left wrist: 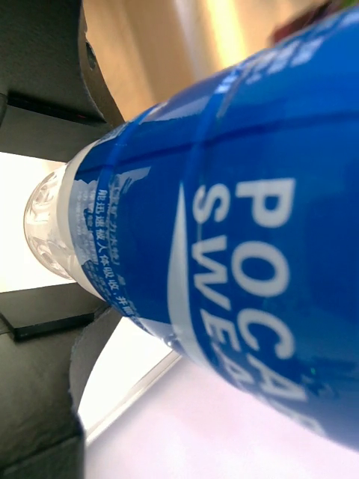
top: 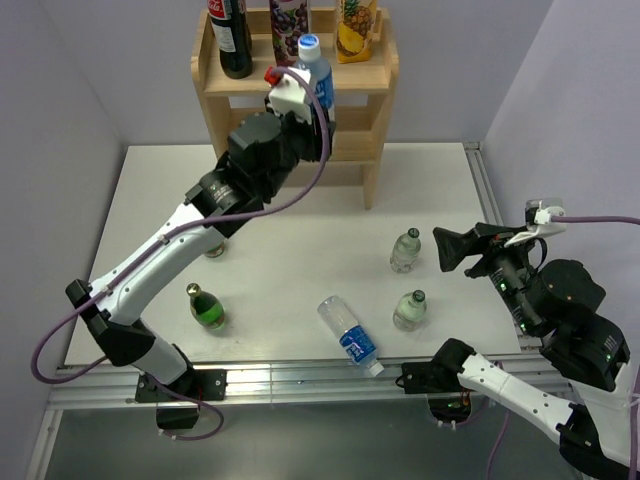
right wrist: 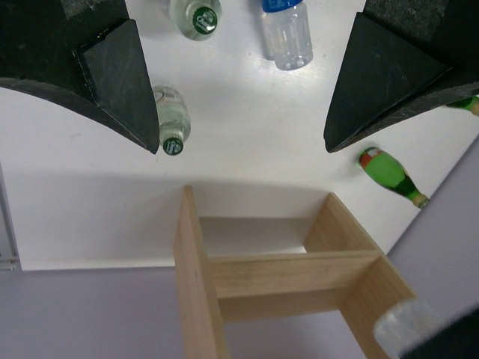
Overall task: Place and organize the beverage onto the shelf
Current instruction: Place the drink on the shelf.
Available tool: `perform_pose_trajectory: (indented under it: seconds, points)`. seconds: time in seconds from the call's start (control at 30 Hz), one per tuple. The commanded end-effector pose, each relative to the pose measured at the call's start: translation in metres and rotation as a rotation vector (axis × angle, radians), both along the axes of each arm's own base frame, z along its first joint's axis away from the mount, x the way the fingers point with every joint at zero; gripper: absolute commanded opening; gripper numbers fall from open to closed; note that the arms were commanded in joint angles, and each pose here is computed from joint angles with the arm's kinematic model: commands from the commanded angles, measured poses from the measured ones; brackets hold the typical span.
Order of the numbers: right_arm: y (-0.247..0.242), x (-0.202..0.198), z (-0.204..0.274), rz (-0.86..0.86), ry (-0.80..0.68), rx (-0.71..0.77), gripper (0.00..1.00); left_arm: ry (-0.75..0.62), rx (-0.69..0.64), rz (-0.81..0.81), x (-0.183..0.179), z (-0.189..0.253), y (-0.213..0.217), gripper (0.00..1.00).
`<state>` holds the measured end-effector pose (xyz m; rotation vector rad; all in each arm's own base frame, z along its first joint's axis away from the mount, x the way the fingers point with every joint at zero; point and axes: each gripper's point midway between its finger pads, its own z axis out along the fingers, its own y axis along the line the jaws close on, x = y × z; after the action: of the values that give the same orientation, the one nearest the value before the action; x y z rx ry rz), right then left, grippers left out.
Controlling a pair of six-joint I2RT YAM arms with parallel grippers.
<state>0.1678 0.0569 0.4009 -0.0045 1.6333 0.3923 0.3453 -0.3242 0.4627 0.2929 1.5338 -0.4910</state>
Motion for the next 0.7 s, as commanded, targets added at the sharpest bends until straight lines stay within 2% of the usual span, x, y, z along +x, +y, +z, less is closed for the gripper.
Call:
perform_pose_trajectory:
  seconds: [0.0, 0.07, 0.13, 0.17, 0.3, 0.63, 0.67]
  points:
    - [0.001, 0.003, -0.003, -0.013, 0.007, 0.011, 0.97, -0.164, -0.160, 0.126, 0.016, 0.091, 0.039, 0.00]
    - [0.001, 0.002, -0.003, -0.007, 0.007, 0.012, 0.97, -0.188, -0.171, 0.157, 0.026, 0.107, 0.050, 0.00]
    - [0.002, 0.002, -0.005, -0.004, 0.009, 0.009, 0.97, -0.186, -0.134, 0.192, 0.048, 0.102, 0.053, 0.00]
    - [0.002, 0.001, -0.006, -0.001, 0.011, 0.005, 0.97, -0.211, -0.152, 0.206, 0.049, 0.117, 0.060, 0.00]
    - [0.005, 0.003, -0.014, 0.008, 0.020, -0.013, 0.96, -0.228, -0.135, 0.253, 0.079, 0.116, 0.064, 0.00]
    - [0.006, 0.005, -0.016, 0.010, 0.021, -0.036, 0.96, -0.270, -0.119, 0.297, 0.110, 0.121, 0.069, 0.00]
    - [0.006, 0.004, -0.015, 0.010, 0.019, -0.034, 0.96, -0.280, -0.086, 0.309, 0.113, 0.119, 0.070, 0.00]
